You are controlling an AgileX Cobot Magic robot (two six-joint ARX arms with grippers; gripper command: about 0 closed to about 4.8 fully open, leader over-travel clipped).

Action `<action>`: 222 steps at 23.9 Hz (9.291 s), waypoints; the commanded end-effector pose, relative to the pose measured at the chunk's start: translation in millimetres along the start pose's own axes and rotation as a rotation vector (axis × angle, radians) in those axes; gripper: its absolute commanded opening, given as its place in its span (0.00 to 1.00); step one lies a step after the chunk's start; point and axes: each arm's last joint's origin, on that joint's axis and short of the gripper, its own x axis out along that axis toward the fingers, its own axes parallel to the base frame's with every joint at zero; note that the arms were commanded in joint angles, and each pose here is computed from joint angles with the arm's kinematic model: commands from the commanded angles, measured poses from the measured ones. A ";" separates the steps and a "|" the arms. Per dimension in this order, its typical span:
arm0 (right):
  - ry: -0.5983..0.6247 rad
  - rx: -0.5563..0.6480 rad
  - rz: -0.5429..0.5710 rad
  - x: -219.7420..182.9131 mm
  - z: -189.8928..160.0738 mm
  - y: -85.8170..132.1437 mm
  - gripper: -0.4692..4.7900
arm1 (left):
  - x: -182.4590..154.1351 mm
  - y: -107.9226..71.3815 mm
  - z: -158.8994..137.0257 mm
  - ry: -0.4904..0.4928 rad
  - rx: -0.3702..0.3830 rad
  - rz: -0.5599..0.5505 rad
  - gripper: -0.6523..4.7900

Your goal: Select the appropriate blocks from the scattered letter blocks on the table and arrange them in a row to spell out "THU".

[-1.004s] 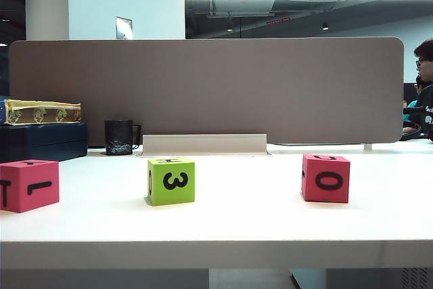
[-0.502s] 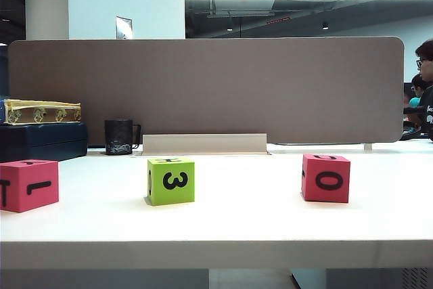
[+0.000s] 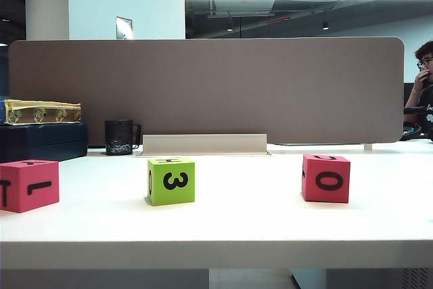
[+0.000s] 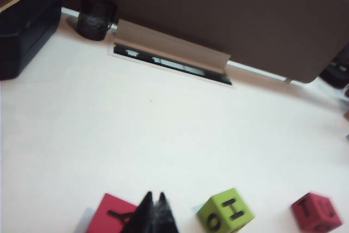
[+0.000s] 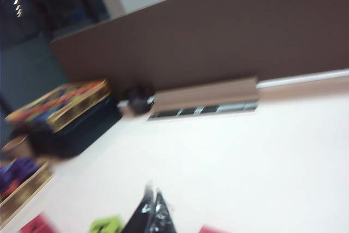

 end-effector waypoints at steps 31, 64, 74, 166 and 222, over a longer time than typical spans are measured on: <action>0.732 -0.266 0.419 121.0 13.4 130.8 0.08 | 91.6 28.7 -6.5 0.601 0.126 0.101 0.11; 0.760 -0.351 0.367 137.8 0.1 131.0 0.08 | 189.0 29.1 -19.7 0.848 0.163 0.047 0.11; 0.761 -0.351 0.366 137.7 0.0 130.8 0.08 | 196.7 28.6 -26.1 0.877 0.169 0.049 0.11; 0.773 -0.364 0.334 139.9 -3.3 129.7 0.08 | 242.9 8.5 -13.0 1.238 0.295 0.104 0.11; 0.868 -0.377 0.117 212.0 -62.9 98.5 0.08 | 295.4 -62.0 -16.6 1.126 0.378 -0.205 0.11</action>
